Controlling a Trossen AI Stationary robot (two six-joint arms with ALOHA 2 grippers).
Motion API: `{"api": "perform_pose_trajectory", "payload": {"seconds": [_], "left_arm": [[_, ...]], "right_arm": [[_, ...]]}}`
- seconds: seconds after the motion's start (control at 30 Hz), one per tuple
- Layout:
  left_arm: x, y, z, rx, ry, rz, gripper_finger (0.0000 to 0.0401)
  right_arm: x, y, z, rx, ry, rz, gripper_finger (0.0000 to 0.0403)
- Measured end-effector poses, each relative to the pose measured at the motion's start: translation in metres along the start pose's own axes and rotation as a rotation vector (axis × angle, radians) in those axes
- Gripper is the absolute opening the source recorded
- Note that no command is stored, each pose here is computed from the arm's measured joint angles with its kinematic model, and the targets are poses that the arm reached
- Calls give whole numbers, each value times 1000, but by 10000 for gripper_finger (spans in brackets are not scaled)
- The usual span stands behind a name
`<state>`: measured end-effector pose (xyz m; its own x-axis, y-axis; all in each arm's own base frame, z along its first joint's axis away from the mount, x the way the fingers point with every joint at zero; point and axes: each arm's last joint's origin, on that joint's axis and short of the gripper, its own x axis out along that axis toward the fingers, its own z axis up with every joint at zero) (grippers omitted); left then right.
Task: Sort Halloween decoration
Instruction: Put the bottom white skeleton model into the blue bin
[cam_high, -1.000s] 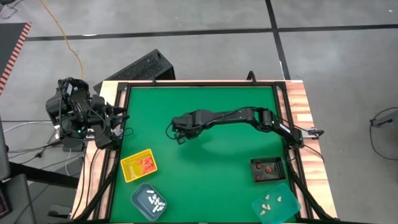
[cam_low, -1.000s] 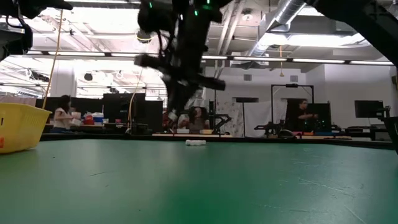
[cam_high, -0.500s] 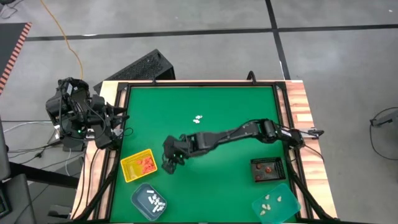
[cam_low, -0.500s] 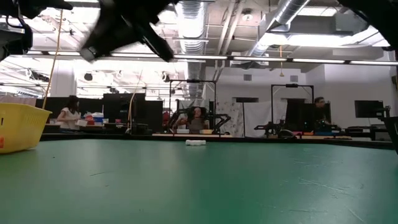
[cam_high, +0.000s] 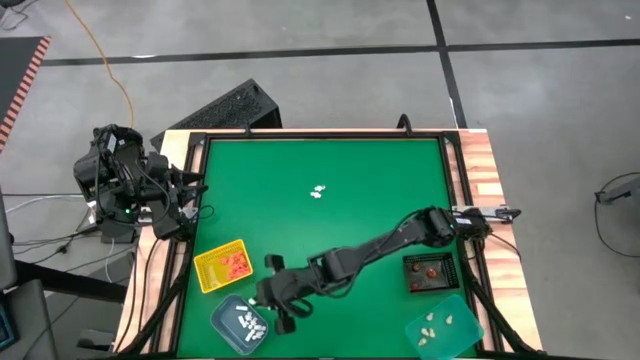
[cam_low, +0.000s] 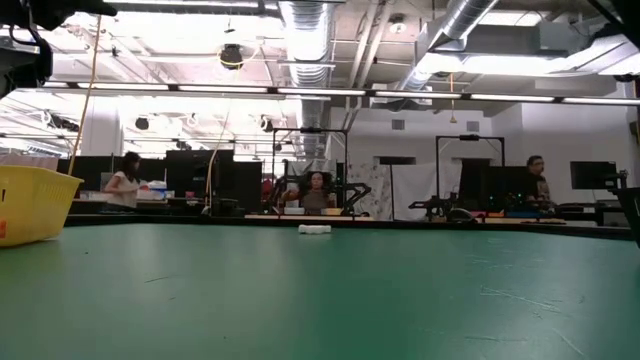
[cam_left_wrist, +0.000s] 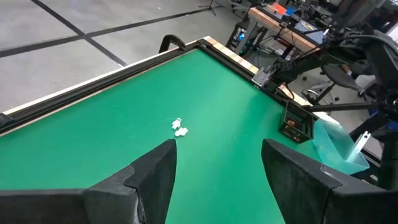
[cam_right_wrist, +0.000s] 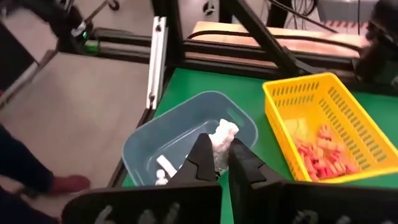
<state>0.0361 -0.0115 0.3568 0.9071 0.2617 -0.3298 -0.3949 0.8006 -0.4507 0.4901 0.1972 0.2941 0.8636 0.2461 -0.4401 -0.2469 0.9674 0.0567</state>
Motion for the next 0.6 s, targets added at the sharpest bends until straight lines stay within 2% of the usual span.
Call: {"api": "perform_pose_trajectory", "payload": {"seconds": [0.23, 0.47, 0.6], "left_arm": [[0, 0, 0, -5, 0, -1, 226], [0, 0, 0, -5, 0, -2, 226], [0, 0, 0, -6, 0, -2, 226]], "right_arm": [[-1, 12, 6, -1, -72, 27, 14], [-1, 14, 7, 9, -86, 33, 14], [10, 16, 1, 29, -117, 43, 14]]}}
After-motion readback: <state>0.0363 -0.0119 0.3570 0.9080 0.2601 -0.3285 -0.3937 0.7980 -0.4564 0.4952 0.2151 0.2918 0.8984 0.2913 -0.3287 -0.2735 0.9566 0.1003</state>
